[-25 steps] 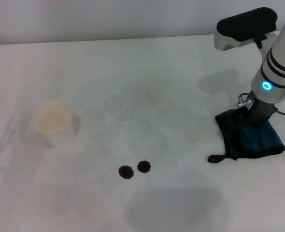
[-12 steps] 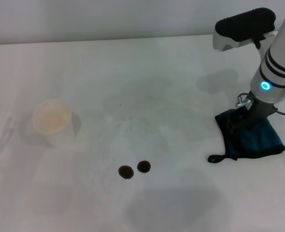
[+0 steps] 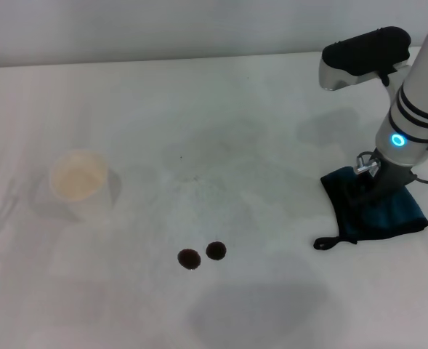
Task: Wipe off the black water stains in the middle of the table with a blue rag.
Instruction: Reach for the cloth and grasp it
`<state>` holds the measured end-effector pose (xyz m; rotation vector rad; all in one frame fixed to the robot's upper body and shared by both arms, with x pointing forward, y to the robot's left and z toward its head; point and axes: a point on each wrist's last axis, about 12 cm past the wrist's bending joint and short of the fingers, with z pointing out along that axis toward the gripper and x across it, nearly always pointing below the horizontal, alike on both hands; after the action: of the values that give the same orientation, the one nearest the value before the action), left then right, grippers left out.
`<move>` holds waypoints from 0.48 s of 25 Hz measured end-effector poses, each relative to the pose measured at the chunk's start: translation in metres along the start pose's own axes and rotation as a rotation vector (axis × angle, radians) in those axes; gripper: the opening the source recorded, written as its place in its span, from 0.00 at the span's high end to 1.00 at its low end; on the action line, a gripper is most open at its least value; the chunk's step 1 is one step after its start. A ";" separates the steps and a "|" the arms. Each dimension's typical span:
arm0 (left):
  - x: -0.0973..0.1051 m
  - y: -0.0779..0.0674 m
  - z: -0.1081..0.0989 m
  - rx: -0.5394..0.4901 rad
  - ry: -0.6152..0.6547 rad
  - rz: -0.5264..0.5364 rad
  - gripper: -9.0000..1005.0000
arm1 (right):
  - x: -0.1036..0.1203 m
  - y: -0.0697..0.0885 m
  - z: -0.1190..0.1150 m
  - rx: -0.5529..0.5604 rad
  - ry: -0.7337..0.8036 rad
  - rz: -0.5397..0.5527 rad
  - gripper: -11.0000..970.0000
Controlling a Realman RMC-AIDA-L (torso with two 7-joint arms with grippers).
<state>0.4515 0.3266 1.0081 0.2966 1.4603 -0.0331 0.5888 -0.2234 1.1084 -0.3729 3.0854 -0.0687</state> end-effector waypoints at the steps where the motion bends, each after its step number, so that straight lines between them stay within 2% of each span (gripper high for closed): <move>1: 0.000 0.000 0.000 0.000 0.000 0.000 0.12 | 0.000 0.000 0.001 -0.002 0.001 -0.001 0.79; 10: 0.001 -0.001 -0.003 -0.003 0.004 -0.003 0.12 | 0.000 0.002 0.004 -0.004 -0.007 -0.013 0.79; 12: 0.001 -0.001 -0.003 -0.003 0.004 -0.003 0.12 | 0.001 0.002 0.005 0.001 -0.007 -0.019 0.84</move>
<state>0.4486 0.3264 1.0067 0.2918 1.4652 -0.0329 0.5877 -0.2218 1.1035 -0.4019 3.0751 -0.0697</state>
